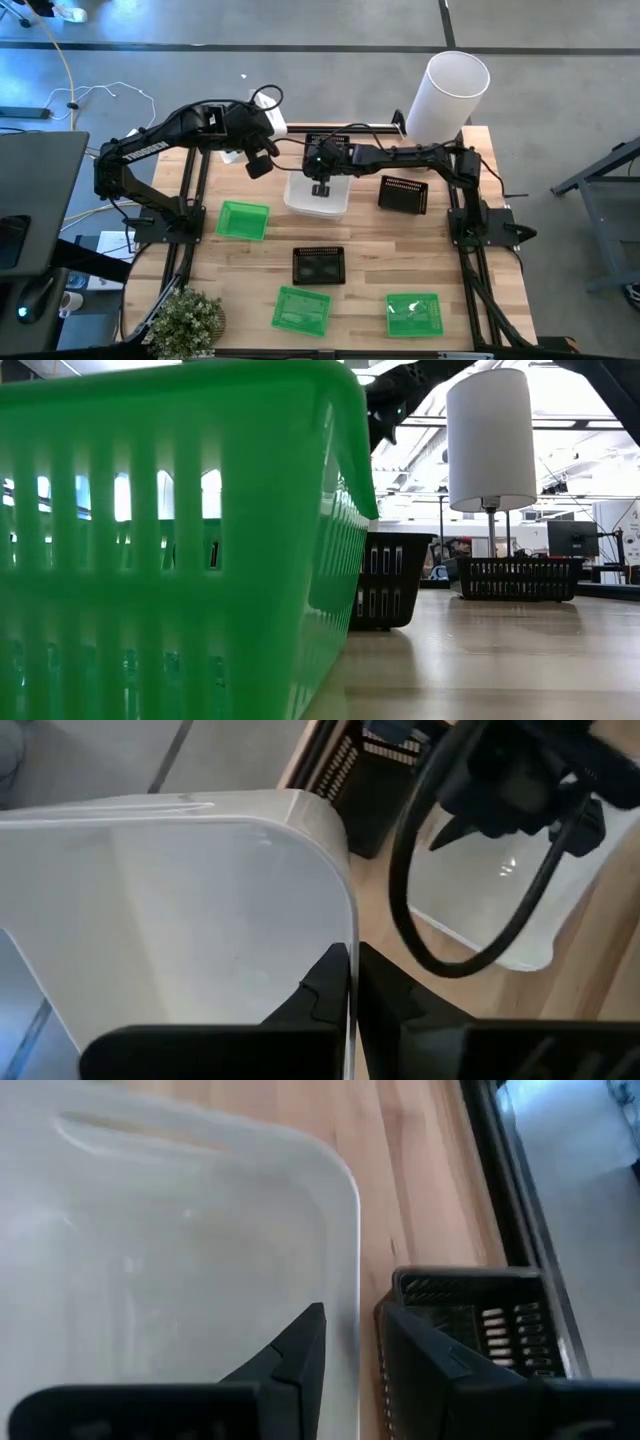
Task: Stack baskets by color
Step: Stack the top white bin on top of the other white bins
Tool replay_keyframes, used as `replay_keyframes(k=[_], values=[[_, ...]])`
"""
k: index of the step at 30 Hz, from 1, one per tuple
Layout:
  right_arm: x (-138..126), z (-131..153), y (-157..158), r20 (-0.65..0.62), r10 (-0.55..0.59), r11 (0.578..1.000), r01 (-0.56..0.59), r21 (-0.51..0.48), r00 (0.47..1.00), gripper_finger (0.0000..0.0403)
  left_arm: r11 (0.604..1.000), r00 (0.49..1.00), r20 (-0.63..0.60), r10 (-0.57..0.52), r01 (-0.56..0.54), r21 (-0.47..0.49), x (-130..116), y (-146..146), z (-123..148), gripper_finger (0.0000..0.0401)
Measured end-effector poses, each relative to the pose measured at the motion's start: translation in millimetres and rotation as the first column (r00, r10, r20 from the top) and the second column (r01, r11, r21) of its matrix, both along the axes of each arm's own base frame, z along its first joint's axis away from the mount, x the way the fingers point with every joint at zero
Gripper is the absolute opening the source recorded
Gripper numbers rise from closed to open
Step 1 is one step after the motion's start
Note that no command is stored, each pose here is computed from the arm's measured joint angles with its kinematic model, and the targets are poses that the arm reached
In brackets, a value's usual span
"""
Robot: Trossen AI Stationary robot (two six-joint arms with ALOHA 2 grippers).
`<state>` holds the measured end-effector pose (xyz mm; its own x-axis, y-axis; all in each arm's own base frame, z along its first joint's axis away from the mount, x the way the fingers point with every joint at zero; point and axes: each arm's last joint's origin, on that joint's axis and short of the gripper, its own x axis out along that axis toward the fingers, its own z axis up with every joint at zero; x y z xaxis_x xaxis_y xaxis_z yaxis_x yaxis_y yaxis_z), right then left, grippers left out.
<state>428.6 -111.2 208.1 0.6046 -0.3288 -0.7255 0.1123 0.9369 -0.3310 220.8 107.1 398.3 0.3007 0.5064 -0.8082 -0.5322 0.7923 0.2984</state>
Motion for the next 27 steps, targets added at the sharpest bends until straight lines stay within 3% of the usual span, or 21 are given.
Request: replay_keyframes(k=[5, 11, 18, 27], values=[[-10, 26, 13, 0.019, -0.01, 1.0, 0.01, 0.003, 1.0, 0.0087, 0.999, 0.999, -0.012, -0.033, 0.033, 0.001, 1, -2, 0, 0.0], [-40, 64, 31, -0.007, -0.081, 0.991, 0.081, 0.104, 0.997, 0.0087, 0.996, 0.996, -0.023, -0.088, 0.088, 0.005, 4, -10, 0, 0.0], [-71, 110, 57, 0.044, -0.109, 0.991, 0.105, 0.085, 0.993, 0.0087, 0.984, 0.984, 0.021, -0.178, 0.177, 0.014, 15, -26, 2, 0.0], [-117, 158, 65, 0.152, -0.205, 0.978, 0.196, 0.071, 0.967, 0.0087, 0.945, 0.935, 0.138, -0.326, 0.326, 0.018, 36, -41, 4, 0.0]])
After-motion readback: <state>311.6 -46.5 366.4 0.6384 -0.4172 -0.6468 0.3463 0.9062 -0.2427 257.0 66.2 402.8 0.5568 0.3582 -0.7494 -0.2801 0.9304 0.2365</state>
